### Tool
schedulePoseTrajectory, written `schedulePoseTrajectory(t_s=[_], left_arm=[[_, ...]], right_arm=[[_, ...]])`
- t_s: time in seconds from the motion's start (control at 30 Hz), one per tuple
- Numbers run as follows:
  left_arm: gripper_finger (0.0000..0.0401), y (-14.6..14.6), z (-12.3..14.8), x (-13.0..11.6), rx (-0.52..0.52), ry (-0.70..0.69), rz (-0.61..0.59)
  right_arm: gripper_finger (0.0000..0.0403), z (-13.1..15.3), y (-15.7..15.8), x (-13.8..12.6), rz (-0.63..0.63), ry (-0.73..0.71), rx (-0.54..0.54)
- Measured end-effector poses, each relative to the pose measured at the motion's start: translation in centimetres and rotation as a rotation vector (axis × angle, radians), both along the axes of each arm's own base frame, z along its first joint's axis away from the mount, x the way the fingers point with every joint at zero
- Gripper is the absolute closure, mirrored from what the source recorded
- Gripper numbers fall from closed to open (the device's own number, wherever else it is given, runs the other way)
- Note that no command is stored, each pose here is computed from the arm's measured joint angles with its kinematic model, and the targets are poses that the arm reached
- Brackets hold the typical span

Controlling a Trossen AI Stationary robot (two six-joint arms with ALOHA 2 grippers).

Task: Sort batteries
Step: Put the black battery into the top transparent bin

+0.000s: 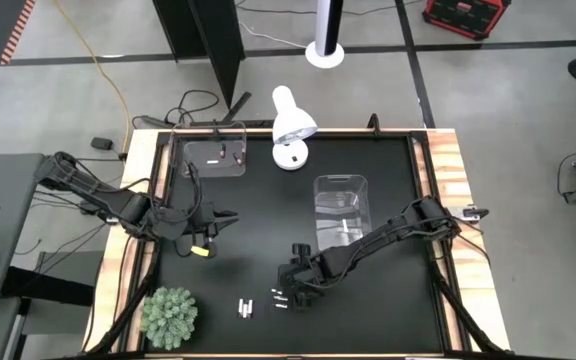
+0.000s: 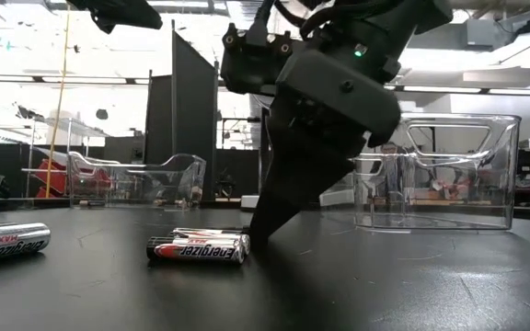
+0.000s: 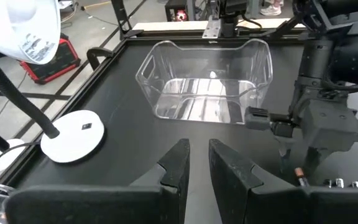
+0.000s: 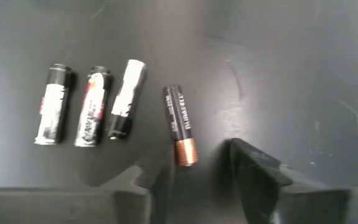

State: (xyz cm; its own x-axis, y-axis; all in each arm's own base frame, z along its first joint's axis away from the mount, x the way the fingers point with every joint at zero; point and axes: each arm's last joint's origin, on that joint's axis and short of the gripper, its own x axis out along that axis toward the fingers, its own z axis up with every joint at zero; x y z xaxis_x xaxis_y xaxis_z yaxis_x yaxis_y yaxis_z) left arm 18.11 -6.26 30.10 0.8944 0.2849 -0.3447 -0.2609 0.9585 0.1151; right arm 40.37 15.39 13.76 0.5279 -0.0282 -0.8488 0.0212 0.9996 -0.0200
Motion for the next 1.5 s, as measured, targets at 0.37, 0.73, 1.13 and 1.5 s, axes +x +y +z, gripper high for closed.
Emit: schedulePoseTrajectory(t_s=[0.37, 0.73, 1.13, 1.5], left_arm=[[0.0347, 0.0, 0.0, 0.0, 0.000, 0.000, 0.000], [0.0347, 0.0, -0.1, -0.1, -0.042, 0.000, 0.019], [0.0329, -1.1, -4.4, 2.1, -0.026, 0.182, -0.034], [0.0271, -2.8, -8.3, 5.6, -0.030, 0.272, -0.070]], right_arm=[[0.0310, 0.0, -1.2, 0.4, 0.017, 0.005, -0.034], [0.0344, 0.1, -3.0, 1.1, 0.045, -0.002, -0.061], [0.0400, 0.3, -3.5, 1.4, 0.076, -0.012, -0.081], [0.0325, 0.1, -3.1, 1.2, 0.131, 0.006, -0.062]])
